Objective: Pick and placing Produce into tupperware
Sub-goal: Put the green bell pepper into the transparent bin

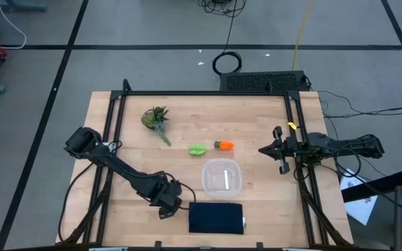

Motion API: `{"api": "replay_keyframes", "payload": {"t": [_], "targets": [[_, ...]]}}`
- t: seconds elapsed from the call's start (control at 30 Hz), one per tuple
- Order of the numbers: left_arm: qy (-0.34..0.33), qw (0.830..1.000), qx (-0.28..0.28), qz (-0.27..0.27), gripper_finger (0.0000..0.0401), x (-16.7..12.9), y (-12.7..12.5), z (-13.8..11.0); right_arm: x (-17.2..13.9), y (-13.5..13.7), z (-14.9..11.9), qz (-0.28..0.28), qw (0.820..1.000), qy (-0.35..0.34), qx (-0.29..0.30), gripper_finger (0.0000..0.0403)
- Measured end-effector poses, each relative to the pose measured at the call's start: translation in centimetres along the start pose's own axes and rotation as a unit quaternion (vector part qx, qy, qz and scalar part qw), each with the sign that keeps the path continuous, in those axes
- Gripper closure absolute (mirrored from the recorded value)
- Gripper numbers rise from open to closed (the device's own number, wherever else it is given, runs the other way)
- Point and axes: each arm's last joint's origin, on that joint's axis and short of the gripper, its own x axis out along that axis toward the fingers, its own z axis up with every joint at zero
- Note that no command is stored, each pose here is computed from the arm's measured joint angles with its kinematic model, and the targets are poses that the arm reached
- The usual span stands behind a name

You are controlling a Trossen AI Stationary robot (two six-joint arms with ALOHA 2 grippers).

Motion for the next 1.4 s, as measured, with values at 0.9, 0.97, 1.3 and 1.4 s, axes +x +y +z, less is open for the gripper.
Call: {"api": "replay_keyframes", "payload": {"t": [0.9, 0.97, 1.3, 1.4], "targets": [[0.012, 0.999, 0.024, -0.044, 0.0104, 2.0, 0.9, -0.5, 0.0, 0.0, -0.1, 0.000, 1.000, 0.004, 0.000, 0.0403], [0.014, 0.999, 0.021, -0.046, 0.0135, 2.0, 1.0, -0.4, 0.0, 0.0, -0.1, -0.001, 1.000, 0.006, 0.000, 0.0403], [0.024, 0.998, 0.035, -0.045, 0.0231, 1.6, 1.3, 0.2, 0.0, 0.0, -0.1, 0.000, 1.000, 0.008, 0.000, 0.0403], [0.024, 0.998, 0.045, -0.044, 0.0228, 1.0, 1.1, 0.5, 0.0, 0.0, -0.1, 0.000, 1.000, 0.008, 0.000, 0.0403]]}}
